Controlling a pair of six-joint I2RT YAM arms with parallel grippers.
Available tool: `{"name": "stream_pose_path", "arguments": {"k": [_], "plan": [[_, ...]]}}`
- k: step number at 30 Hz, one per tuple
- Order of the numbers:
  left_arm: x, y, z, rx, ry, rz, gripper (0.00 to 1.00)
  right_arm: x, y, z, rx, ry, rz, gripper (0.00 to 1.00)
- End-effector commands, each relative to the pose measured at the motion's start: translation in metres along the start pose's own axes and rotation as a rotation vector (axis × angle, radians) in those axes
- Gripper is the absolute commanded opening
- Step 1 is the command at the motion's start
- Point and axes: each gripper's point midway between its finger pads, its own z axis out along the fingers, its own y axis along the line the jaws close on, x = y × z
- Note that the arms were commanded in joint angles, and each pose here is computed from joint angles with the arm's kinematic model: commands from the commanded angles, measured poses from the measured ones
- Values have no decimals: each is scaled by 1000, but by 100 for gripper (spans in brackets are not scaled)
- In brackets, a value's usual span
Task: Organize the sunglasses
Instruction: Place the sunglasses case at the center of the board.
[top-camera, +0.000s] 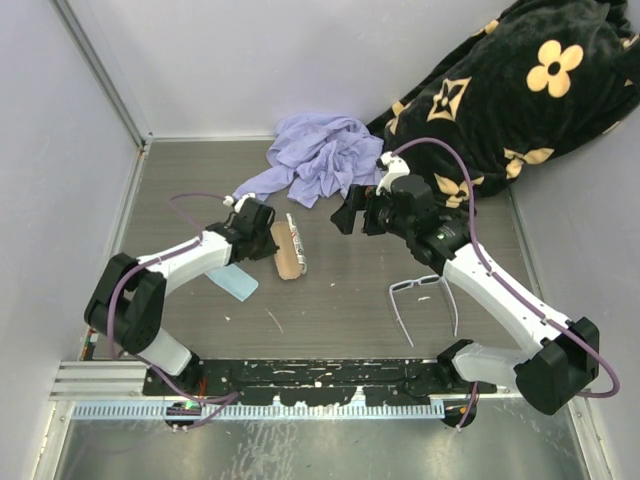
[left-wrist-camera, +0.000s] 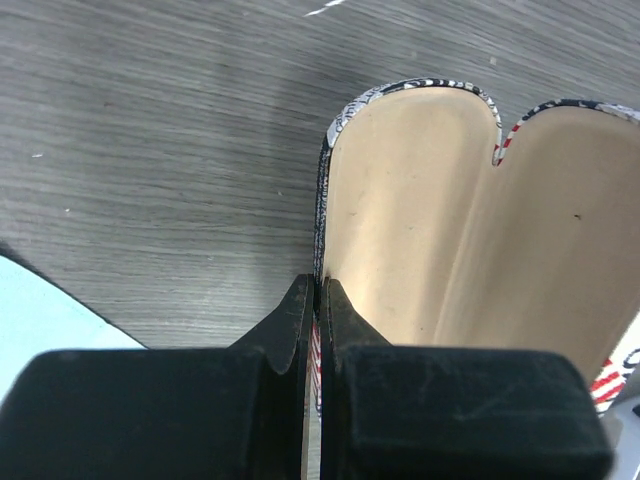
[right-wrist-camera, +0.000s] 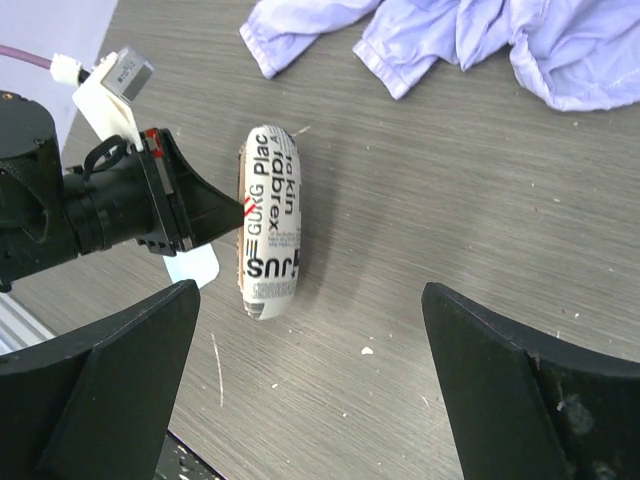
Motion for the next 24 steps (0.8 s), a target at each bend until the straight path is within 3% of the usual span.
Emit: {"name": "stream_pose_path", "arguments": {"k": [1, 11, 24], "plan": [[-17, -8, 13, -18, -93, -168, 0, 9, -10, 0, 30, 7, 0, 100], [-4, 3, 34, -78, -71, -271, 2, 24, -12, 3, 19, 48, 0, 100], [-5, 7, 26, -91, -77, -243, 31, 26, -12, 5, 15, 62, -9, 100]]}}
